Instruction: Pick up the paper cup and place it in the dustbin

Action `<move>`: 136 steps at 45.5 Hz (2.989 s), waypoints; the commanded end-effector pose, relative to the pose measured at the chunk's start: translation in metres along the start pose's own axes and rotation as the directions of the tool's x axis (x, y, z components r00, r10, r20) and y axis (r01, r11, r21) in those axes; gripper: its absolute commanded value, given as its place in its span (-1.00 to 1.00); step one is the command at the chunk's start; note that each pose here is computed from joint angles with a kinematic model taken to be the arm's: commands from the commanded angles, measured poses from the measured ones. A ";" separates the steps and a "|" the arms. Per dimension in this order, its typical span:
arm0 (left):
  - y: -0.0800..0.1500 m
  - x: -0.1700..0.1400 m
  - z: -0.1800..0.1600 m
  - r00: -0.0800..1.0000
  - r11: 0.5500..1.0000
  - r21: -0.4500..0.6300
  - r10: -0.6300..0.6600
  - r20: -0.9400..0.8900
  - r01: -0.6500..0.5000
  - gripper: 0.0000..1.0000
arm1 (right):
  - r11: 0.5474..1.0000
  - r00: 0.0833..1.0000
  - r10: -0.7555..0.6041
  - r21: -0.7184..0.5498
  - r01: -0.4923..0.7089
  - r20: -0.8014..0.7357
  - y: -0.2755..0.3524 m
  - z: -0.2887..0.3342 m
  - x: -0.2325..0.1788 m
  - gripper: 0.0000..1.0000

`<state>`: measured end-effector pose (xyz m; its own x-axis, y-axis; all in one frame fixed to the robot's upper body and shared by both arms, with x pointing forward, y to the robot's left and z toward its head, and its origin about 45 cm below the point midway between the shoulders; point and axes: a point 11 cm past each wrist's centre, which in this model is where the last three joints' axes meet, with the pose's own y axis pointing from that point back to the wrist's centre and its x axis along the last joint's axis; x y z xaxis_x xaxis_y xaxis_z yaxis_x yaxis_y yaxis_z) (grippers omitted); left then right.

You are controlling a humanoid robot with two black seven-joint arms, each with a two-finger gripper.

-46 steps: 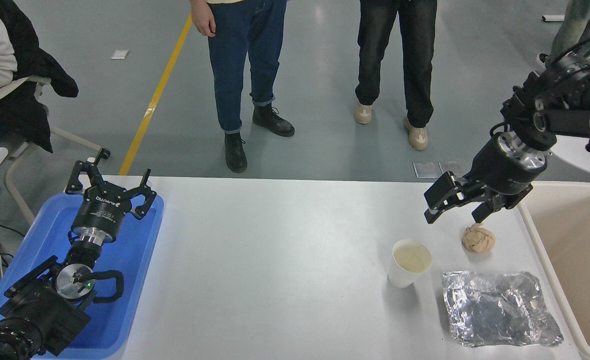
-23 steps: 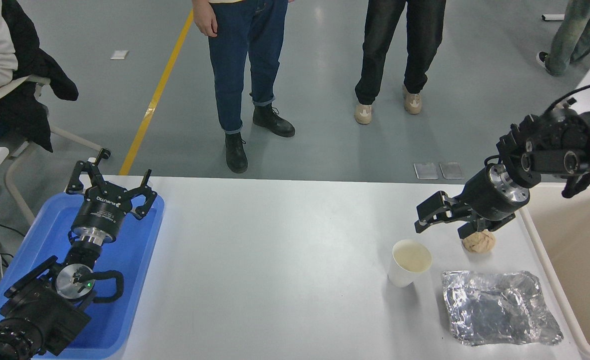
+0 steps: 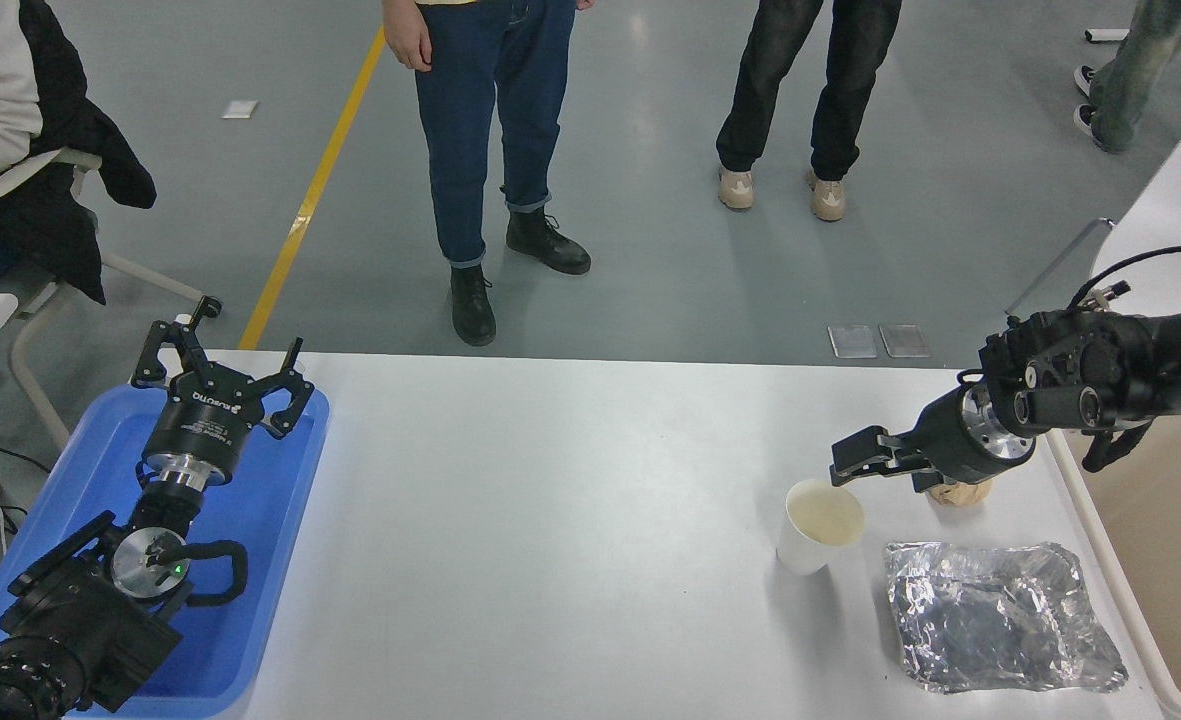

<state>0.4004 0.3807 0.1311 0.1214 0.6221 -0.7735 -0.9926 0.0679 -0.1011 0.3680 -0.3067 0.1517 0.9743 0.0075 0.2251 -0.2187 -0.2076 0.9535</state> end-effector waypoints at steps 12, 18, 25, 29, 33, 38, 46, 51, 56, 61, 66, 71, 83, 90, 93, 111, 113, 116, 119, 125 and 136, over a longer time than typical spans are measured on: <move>0.000 0.000 0.000 1.000 1.000 0.000 0.000 0.000 0.000 1.00 | 0.999 0.999 0.044 0.029 -0.044 -0.016 -0.021 -0.006 -0.010 1.00; 0.000 0.000 0.000 1.000 1.000 0.000 0.000 0.000 0.000 1.00 | 0.999 0.999 0.041 -0.007 -0.041 -0.023 -0.024 -0.003 -0.012 1.00; 0.000 0.000 0.000 1.000 1.000 0.000 0.000 0.000 0.000 1.00 | 0.998 0.999 0.035 -0.057 -0.036 -0.025 -0.025 0.004 -0.014 0.89; 0.000 0.000 0.000 1.000 1.000 0.000 0.000 0.000 0.000 1.00 | 0.998 0.999 0.026 -0.060 -0.027 -0.020 -0.027 0.005 -0.019 0.71; 0.000 0.000 0.000 1.000 1.000 0.000 0.000 0.000 0.000 1.00 | 0.998 1.000 0.020 -0.061 -0.021 -0.013 -0.029 0.007 -0.022 0.47; 0.000 0.000 0.000 1.000 1.000 0.000 0.000 0.000 0.000 1.00 | 0.998 1.000 0.024 -0.059 -0.024 0.005 -0.029 0.008 -0.022 -0.10; 0.000 0.000 0.000 1.000 1.000 0.000 0.000 0.000 0.000 1.00 | 0.998 1.000 0.014 -0.054 -0.013 0.018 -0.028 0.007 -0.024 -1.00; 0.000 0.000 0.000 1.000 1.000 0.000 0.000 0.000 0.000 1.00 | 0.999 1.000 0.014 -0.043 -0.013 0.022 -0.028 0.004 -0.023 -1.00; 0.000 0.000 0.000 1.000 1.000 0.000 0.000 0.000 0.000 1.00 | 0.999 1.000 0.011 -0.042 -0.010 0.025 -0.028 0.003 -0.023 -1.00; 0.000 0.000 0.000 1.000 1.000 0.000 0.000 0.000 0.000 1.00 | 0.999 1.000 0.014 -0.042 -0.013 0.024 -0.026 0.003 -0.022 -1.00; 0.000 0.000 0.000 1.000 1.000 0.000 0.000 0.000 0.000 1.00 | 0.999 0.998 0.006 -0.042 -0.003 0.056 -0.019 0.009 -0.026 -1.00; 0.000 0.000 0.000 1.000 1.000 0.001 -0.001 0.001 0.001 1.00 | 0.999 0.998 -0.006 -0.038 0.009 0.065 -0.005 0.007 -0.028 -1.00; 0.000 0.000 0.000 1.000 1.000 0.001 -0.001 0.001 0.001 1.00 | 1.000 0.996 -0.019 -0.008 0.020 0.089 0.071 -0.013 -0.013 -1.00; 0.001 0.000 0.000 1.000 1.000 0.002 0.001 0.001 -0.001 1.00 | 0.996 0.992 -0.086 -0.026 0.089 0.094 0.128 -0.029 0.011 -1.00; 0.000 0.000 0.000 1.000 1.000 0.003 -0.001 0.001 0.001 1.00 | 0.995 0.990 -0.092 -0.033 0.096 0.105 0.149 -0.032 0.018 -1.00; 0.000 0.000 0.000 1.000 1.000 0.003 -0.001 0.001 0.001 1.00 | 0.995 0.994 0.059 -0.084 -0.051 0.094 0.263 -0.047 0.054 -1.00; 0.000 0.000 0.000 1.000 1.000 0.003 -0.001 0.001 0.001 1.00 | 0.993 0.992 0.084 -0.091 -0.076 0.090 0.273 -0.048 0.057 -1.00; 0.000 0.000 0.000 1.000 1.000 0.002 0.000 0.000 0.000 1.00 | 0.990 0.990 0.113 -0.100 -0.104 0.085 0.284 -0.049 0.059 -1.00; 0.000 0.000 0.000 1.000 1.000 0.003 -0.001 0.001 0.001 1.00 | 0.986 0.988 0.134 -0.106 -0.125 0.081 0.293 -0.050 0.061 -1.00; 0.001 0.000 -0.001 1.000 1.000 0.003 0.001 0.001 -0.001 1.00 | 0.984 0.986 0.151 -0.110 -0.143 0.072 0.300 -0.052 0.063 -1.00; 0.001 0.000 0.000 1.000 1.000 0.001 0.001 0.000 -0.001 1.00 | 0.983 0.985 0.153 -0.112 -0.144 0.083 0.300 -0.048 0.062 -1.00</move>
<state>0.4003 0.3805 0.1308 0.1214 0.6227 -0.7729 -0.9926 0.0699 -0.0996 0.3615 -0.3178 0.4526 0.9377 -0.0960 0.3340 -0.3430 -0.1019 0.9338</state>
